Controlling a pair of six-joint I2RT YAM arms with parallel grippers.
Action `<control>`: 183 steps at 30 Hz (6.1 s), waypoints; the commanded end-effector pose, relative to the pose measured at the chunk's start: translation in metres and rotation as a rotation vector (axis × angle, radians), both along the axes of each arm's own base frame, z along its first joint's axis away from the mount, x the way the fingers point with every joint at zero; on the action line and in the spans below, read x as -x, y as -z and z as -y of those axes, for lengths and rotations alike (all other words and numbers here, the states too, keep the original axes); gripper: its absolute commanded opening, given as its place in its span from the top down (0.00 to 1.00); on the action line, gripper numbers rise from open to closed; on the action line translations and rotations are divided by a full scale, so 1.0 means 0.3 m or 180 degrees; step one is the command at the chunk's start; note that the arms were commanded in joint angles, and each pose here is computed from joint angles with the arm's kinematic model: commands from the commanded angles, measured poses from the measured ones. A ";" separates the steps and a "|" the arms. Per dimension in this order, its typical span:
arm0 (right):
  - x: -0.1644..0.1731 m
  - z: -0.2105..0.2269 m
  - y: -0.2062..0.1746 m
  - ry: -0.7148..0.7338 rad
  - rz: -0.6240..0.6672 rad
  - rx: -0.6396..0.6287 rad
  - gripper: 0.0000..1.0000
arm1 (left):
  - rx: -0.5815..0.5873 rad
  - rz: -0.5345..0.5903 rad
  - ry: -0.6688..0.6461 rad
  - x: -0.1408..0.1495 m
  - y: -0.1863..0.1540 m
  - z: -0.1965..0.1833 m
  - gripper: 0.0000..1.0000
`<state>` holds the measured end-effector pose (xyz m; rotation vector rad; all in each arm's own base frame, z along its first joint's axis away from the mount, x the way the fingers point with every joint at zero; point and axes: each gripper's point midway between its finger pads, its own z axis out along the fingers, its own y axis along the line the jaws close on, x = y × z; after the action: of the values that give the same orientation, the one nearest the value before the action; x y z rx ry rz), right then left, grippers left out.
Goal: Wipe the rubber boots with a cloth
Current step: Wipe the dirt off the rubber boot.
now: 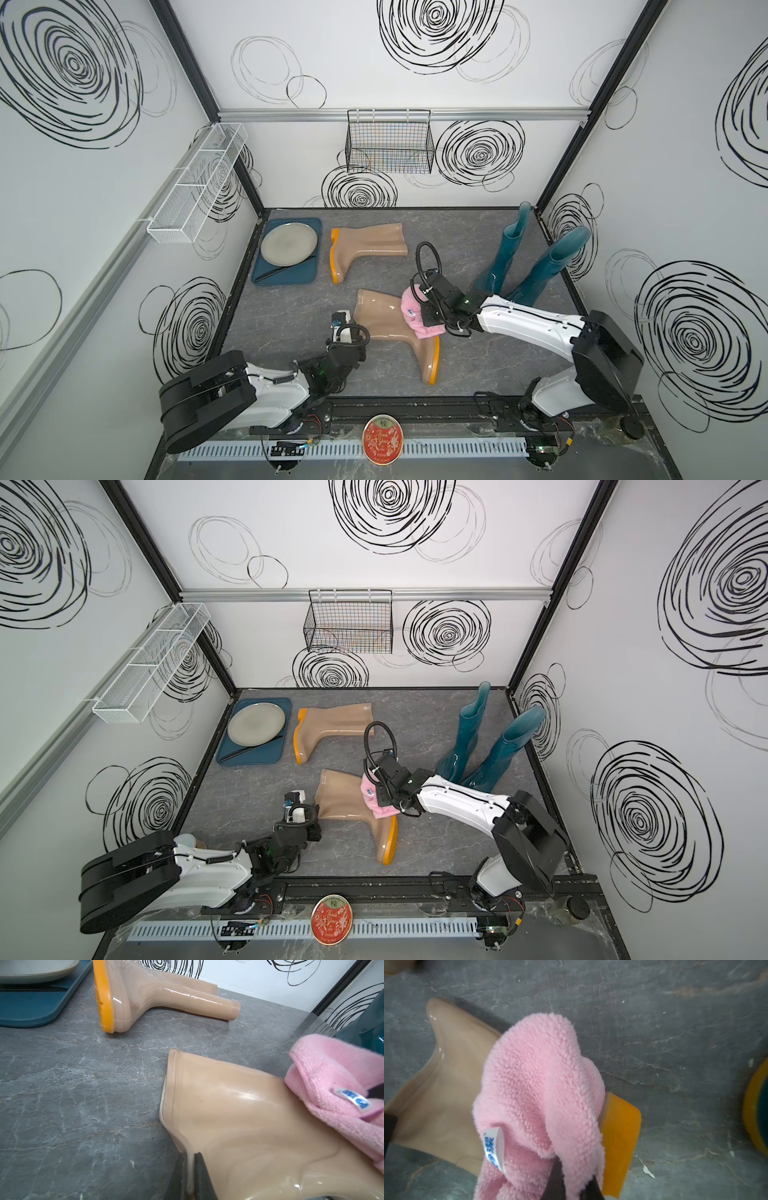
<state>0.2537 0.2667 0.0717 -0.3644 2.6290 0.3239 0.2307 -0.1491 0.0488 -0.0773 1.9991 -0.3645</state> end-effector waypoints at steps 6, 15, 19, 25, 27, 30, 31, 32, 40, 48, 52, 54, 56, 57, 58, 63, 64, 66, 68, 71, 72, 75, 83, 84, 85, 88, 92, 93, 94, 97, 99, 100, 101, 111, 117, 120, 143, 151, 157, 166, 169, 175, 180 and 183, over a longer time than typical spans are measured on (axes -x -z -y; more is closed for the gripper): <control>-0.062 -0.340 -0.021 -0.0610 -0.0032 -0.0672 1.00 | 0.0068 -0.0036 -0.0032 0.017 0.033 -0.026 1.00; -0.140 -0.660 0.007 -0.0883 -0.0301 -0.1137 1.00 | 0.0076 -0.0047 -0.0038 0.021 0.047 -0.031 1.00; -0.100 -0.560 0.039 -0.0708 -0.0166 -0.0848 1.00 | 0.0071 -0.0038 -0.0071 0.022 0.042 -0.041 1.00; -0.077 -0.137 0.079 -0.0021 -0.0224 -0.0303 1.00 | 0.0130 0.0018 -0.0094 0.019 0.015 -0.044 1.00; -0.053 -0.022 0.059 0.0086 -0.0189 -0.0128 1.00 | 0.0133 0.0021 -0.0097 0.017 0.011 -0.043 1.00; 0.002 0.081 0.016 0.0152 -0.0139 0.0029 1.00 | 0.0137 0.0013 -0.0094 0.015 0.012 -0.040 1.00; 0.023 0.098 0.000 0.0141 -0.0108 0.0051 1.00 | 0.0144 0.0017 -0.0095 0.014 0.012 -0.040 1.00; 0.046 0.105 -0.012 0.0097 -0.0087 0.0068 1.00 | 0.0148 0.0019 -0.0100 0.014 0.011 -0.040 1.00; 0.123 -0.128 0.012 -0.0626 -0.0203 -0.0399 1.00 | 0.0163 0.0012 -0.0078 0.011 0.019 -0.031 1.00; 0.042 -0.572 0.008 -0.1230 -0.0332 -0.0876 1.00 | 0.0183 0.0041 -0.0078 0.014 0.011 -0.035 1.00; 0.018 -0.675 -0.010 -0.1169 -0.0230 -0.0911 1.00 | 0.0192 0.0064 -0.0104 0.019 0.005 -0.047 1.00; 0.003 -0.638 -0.019 -0.0975 -0.0256 -0.1025 1.00 | 0.0197 0.0071 -0.0135 0.020 0.004 -0.056 1.00; 0.030 -0.574 -0.018 -0.0832 -0.0351 -0.1217 1.00 | 0.0211 0.0079 -0.0151 0.022 0.003 -0.062 1.00; 0.049 -0.531 -0.014 -0.0781 -0.0376 -0.1208 1.00 | 0.0219 0.0085 -0.0159 0.022 0.000 -0.063 1.00; 0.068 -0.484 -0.011 -0.0724 -0.0364 -0.1115 1.00 | 0.0218 0.0085 -0.0166 0.022 0.000 -0.064 1.00; 0.158 -0.240 0.003 -0.0530 -0.0301 -0.0545 1.00 | 0.0245 0.0092 -0.0135 0.017 -0.009 -0.051 1.00; 0.169 -0.199 -0.002 -0.0476 -0.0290 -0.0495 1.00 | 0.0245 0.0090 -0.0132 0.018 -0.009 -0.050 1.00; 0.193 -0.179 -0.007 -0.0553 -0.0271 -0.0537 1.00 | 0.0244 0.0089 -0.0132 0.018 -0.008 -0.050 1.00; 0.216 -0.222 -0.013 -0.0667 -0.0296 -0.0709 1.00 | 0.0255 0.0090 -0.0130 0.017 -0.009 -0.048 1.00; 0.250 -0.365 -0.005 -0.0883 -0.0587 -0.1028 1.00 | 0.0248 0.0088 -0.0112 0.014 -0.010 -0.041 1.00; 0.250 -0.420 -0.005 -0.0955 -0.0627 -0.0991 1.00 | 0.0247 0.0085 -0.0106 0.014 -0.010 -0.038 1.00; 0.230 -0.566 0.003 -0.1192 -0.0578 -0.0880 1.00 | 0.0230 0.0085 -0.0114 0.015 -0.009 -0.042 1.00; 0.093 -0.424 0.004 -0.0523 -0.0377 -0.0723 1.00 | 0.0197 0.0080 -0.0150 0.019 -0.008 -0.057 1.00; 0.086 -0.352 0.005 -0.0418 -0.0297 -0.0589 1.00 | 0.0203 0.0081 -0.0157 0.020 -0.007 -0.059 1.00; 0.082 -0.271 0.011 -0.0307 -0.0251 -0.0388 1.00 | 0.0208 0.0082 -0.0159 0.021 -0.007 -0.061 1.00; 0.072 -0.099 0.010 -0.0173 -0.0184 -0.0075 1.00 | 0.0214 0.0078 -0.0150 0.020 -0.009 -0.057 1.00; 0.103 0.002 -0.005 -0.0277 -0.0165 0.0023 1.00 | 0.0178 0.0078 -0.0144 0.013 -0.010 -0.049 1.00; 0.127 0.002 -0.009 -0.0369 -0.0149 0.0073 1.00 | 0.0179 0.0080 -0.0142 0.012 -0.010 -0.047 1.00; 0.163 -0.013 -0.018 -0.0508 -0.0109 0.0121 1.00 | 0.0176 0.0080 -0.0144 0.010 -0.009 -0.047 1.00; 0.304 -0.089 -0.027 -0.0985 -0.0126 0.0210 1.00 | 0.0182 0.0069 -0.0140 0.009 -0.002 -0.043 1.00; 0.393 -0.136 -0.029 -0.1252 -0.0174 0.0234 1.00 | 0.0181 0.0059 -0.0139 0.008 0.001 -0.041 1.00; 0.436 -0.157 -0.032 -0.1391 -0.0182 0.0250 1.00 | 0.0185 0.0054 -0.0130 0.008 0.002 -0.038 1.00; 0.474 -0.172 -0.032 -0.1502 -0.0201 0.0268 1.00 | 0.0183 0.0049 -0.0123 0.009 0.004 -0.038 1.00; 0.218 -0.089 -0.088 -0.0856 -0.0166 0.0000 1.00 | 0.0159 0.0039 -0.0055 0.004 0.005 -0.017 1.00; 0.043 -0.008 -0.068 -0.0382 -0.0249 0.0051 1.00 | 0.0171 0.0024 -0.0055 0.013 0.014 -0.026 1.00; 0.103 -0.039 -0.048 -0.0629 -0.0202 0.0157 1.00 | 0.0185 0.0031 -0.0077 0.016 0.013 -0.033 1.00; -0.284 0.058 0.102 0.0346 -0.0418 -0.0541 1.00 | 0.0136 0.0087 -0.0087 0.015 -0.008 -0.035 1.00; -0.379 0.107 0.068 0.0416 -0.0170 -0.0245 1.00 | 0.0135 0.0085 -0.0089 0.017 -0.003 -0.037 1.00; -0.223 -0.131 -0.122 -0.0275 0.0187 -0.0241 1.00 | 0.0135 0.0094 -0.0086 0.018 -0.003 -0.034 1.00; -0.238 -0.469 -0.018 -0.1045 -0.0027 -0.0643 1.00 | 0.0134 0.0100 -0.0041 0.011 -0.010 -0.012 1.00; -0.256 -0.652 -0.020 -0.1317 -0.0159 -0.0661 1.00 | 0.0167 0.0116 -0.0043 0.017 -0.020 -0.004 1.00; -0.272 -0.696 -0.073 -0.1161 -0.0005 -0.0809 1.00 | 0.0137 0.0190 -0.0104 0.034 -0.044 -0.014 1.00; -0.254 -0.357 -0.081 -0.0455 0.0086 -0.0774 1.00 | 0.0150 0.0214 -0.0122 0.038 -0.052 -0.028 1.00; -0.209 -0.174 -0.088 -0.0202 0.0068 -0.0548 1.00 | 0.0134 0.0219 -0.0106 0.037 -0.056 -0.026 1.00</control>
<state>0.3068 0.3575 0.0772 -0.5385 2.5879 0.6355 0.2240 -0.1525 0.0753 -0.1236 1.9136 -0.4190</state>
